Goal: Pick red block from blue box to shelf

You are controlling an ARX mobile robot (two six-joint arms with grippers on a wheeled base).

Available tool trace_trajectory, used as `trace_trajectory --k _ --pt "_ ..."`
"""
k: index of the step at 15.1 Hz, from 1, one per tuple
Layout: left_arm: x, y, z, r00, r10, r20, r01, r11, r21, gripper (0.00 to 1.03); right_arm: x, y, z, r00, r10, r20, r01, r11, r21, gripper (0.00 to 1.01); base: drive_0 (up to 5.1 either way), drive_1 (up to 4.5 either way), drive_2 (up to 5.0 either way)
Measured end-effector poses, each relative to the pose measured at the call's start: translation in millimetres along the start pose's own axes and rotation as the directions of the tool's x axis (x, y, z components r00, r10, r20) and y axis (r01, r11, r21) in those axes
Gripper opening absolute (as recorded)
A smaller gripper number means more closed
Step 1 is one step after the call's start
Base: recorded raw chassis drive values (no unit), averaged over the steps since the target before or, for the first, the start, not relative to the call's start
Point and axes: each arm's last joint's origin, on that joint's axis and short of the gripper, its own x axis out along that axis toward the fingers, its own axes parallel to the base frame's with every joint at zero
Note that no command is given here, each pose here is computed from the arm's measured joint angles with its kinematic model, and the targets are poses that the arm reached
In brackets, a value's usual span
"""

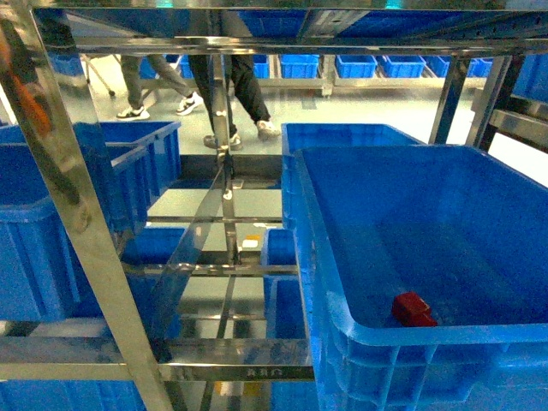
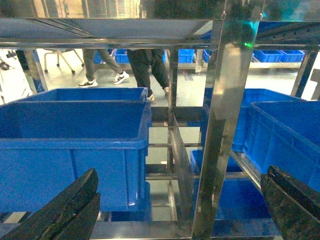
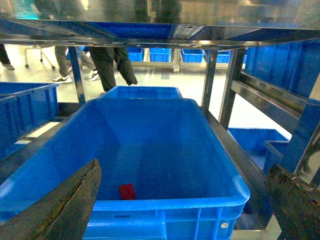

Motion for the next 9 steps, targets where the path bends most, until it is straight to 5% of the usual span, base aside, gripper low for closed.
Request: trace_trajectory --k 9 --pt "0.0 0.0 0.0 1.000 0.000 0.000 0.000 1.0000 0.000 0.98 0.0 0.0 0.0 1.000 0.000 0.000 0.000 1.0000 0.000 0.98 0.0 0.00 0.0"
